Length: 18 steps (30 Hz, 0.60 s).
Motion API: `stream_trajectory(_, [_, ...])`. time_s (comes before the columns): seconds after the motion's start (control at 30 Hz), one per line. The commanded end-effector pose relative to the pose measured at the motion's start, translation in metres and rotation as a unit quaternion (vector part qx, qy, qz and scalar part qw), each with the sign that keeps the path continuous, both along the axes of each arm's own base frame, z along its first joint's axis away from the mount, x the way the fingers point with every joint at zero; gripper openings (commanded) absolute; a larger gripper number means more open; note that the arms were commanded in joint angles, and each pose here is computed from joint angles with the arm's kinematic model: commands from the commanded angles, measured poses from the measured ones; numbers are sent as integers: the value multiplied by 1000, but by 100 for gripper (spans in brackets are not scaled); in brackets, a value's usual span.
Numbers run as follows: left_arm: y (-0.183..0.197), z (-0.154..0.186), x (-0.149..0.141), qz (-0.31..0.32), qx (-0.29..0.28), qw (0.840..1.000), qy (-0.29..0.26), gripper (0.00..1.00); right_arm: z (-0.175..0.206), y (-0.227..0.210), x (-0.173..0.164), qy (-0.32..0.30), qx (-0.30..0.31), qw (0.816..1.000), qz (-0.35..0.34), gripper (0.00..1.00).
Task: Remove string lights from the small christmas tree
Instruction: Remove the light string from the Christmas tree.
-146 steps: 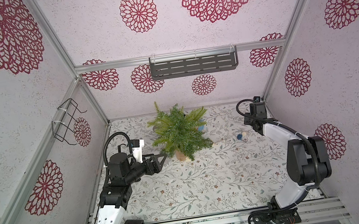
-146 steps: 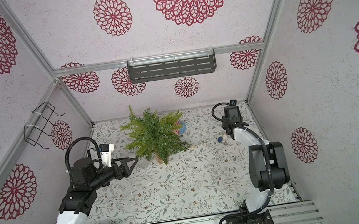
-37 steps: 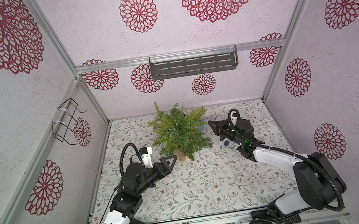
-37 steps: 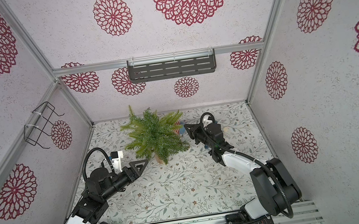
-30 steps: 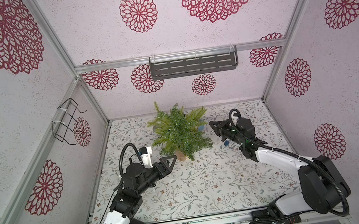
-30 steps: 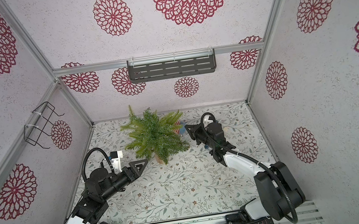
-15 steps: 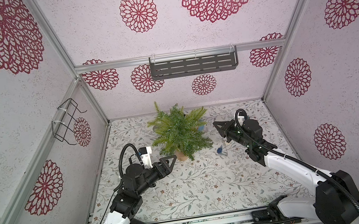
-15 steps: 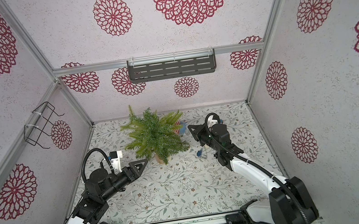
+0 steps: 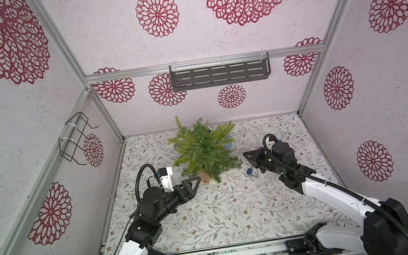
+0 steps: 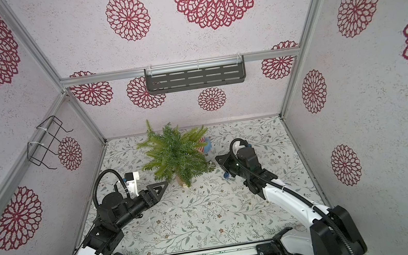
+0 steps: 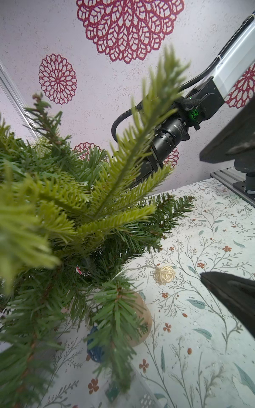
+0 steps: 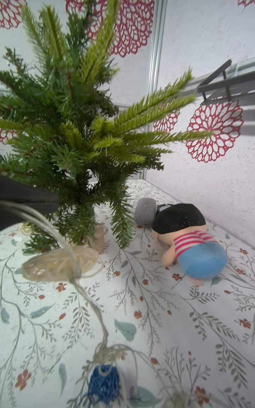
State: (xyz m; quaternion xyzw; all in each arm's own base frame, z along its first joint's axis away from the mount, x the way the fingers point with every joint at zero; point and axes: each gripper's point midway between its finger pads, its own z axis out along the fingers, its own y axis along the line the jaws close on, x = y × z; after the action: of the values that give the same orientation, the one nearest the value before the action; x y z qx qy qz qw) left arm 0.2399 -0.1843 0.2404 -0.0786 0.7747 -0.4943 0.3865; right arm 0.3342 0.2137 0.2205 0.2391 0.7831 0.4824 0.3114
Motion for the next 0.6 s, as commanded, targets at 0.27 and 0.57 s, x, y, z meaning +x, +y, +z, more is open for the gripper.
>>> stream_trajectory(0.27, [-4,2,1,-10,8,1000,-17,82,37,13,9,-60,-28,998,20,0])
stream_trajectory(0.57, [0,5,1,-5,27,999,-33,82,67,21,11,-93,-30,995,36,0])
